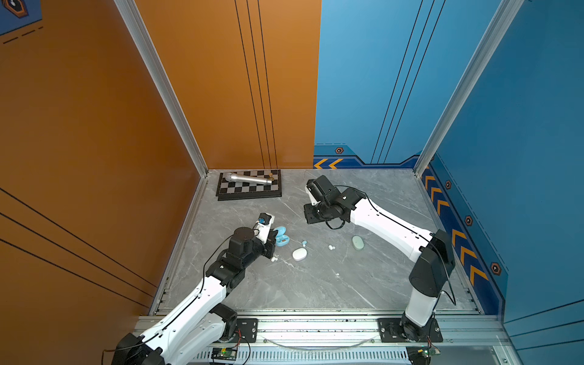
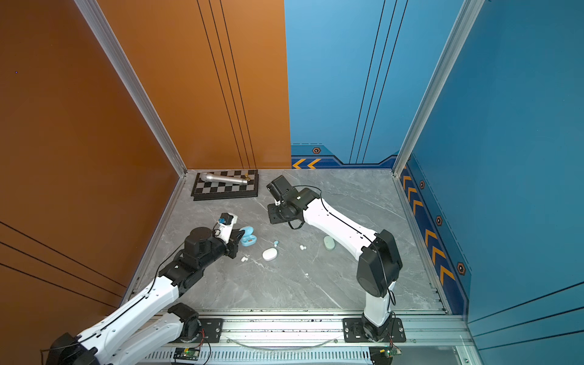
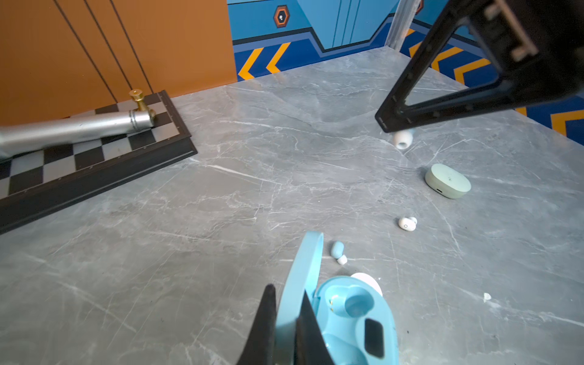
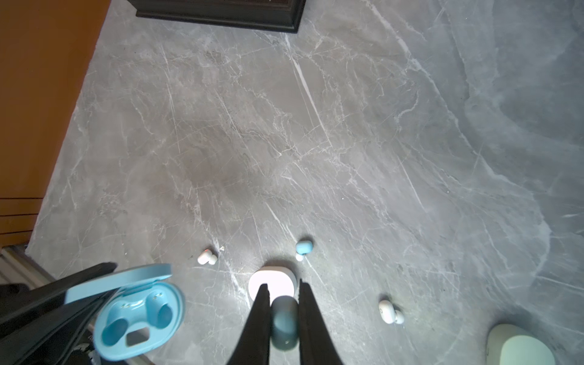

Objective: Insert wireless bluetooth earbuds into charging case
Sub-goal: Pick up the wireless bluetooth earbud from the center of the table, then insert the wireless bluetooth earbud into the charging case.

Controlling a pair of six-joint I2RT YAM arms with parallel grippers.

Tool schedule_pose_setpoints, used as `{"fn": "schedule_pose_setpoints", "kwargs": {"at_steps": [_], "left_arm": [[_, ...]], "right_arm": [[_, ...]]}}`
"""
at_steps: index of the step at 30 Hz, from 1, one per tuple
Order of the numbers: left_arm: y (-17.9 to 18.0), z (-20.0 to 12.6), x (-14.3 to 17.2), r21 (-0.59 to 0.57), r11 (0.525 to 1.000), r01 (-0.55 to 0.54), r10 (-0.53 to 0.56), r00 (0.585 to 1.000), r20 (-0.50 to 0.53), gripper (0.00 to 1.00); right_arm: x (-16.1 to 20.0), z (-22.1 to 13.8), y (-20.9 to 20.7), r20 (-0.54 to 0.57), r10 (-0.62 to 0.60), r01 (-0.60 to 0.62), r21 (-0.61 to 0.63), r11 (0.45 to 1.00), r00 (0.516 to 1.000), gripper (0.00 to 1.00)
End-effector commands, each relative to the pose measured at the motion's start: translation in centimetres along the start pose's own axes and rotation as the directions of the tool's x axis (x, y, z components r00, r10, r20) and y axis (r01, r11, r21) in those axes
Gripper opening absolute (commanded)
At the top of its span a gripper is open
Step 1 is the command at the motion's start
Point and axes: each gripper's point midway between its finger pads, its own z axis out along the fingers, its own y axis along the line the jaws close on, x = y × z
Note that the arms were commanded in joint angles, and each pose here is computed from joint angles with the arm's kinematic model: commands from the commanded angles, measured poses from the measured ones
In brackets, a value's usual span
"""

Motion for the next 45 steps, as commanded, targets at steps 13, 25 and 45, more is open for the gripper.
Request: {"fn": "schedule_pose_setpoints", "kwargs": {"at_steps": [13,25,45], "left_arm": [[-4.6,2.7,-6.5,0.123,0.989,-0.088,0.068,0.986,0.154,0.00],[-5.0,2.7,-6.5,0.131,0.987,-0.091,0.070,0.985,0.154,0.00],[-4.9,3.2,-7.4,0.117,0.990,-0.080,0.060,0.983,0.171,0.00]], "right_arm": [[3.0,-2.1,1.8,-0.033,0.005,-0.007,-0.067,0.998,0.999,0.10],[1.7,-2.0,1.7,-0.002,0.050,-0.050,-0.083,0.995,0.999,0.10],[2.5,-1.1,1.8,-0.025,0.035,-0.037,-0.088,0.995,0.999,0.14]]}}
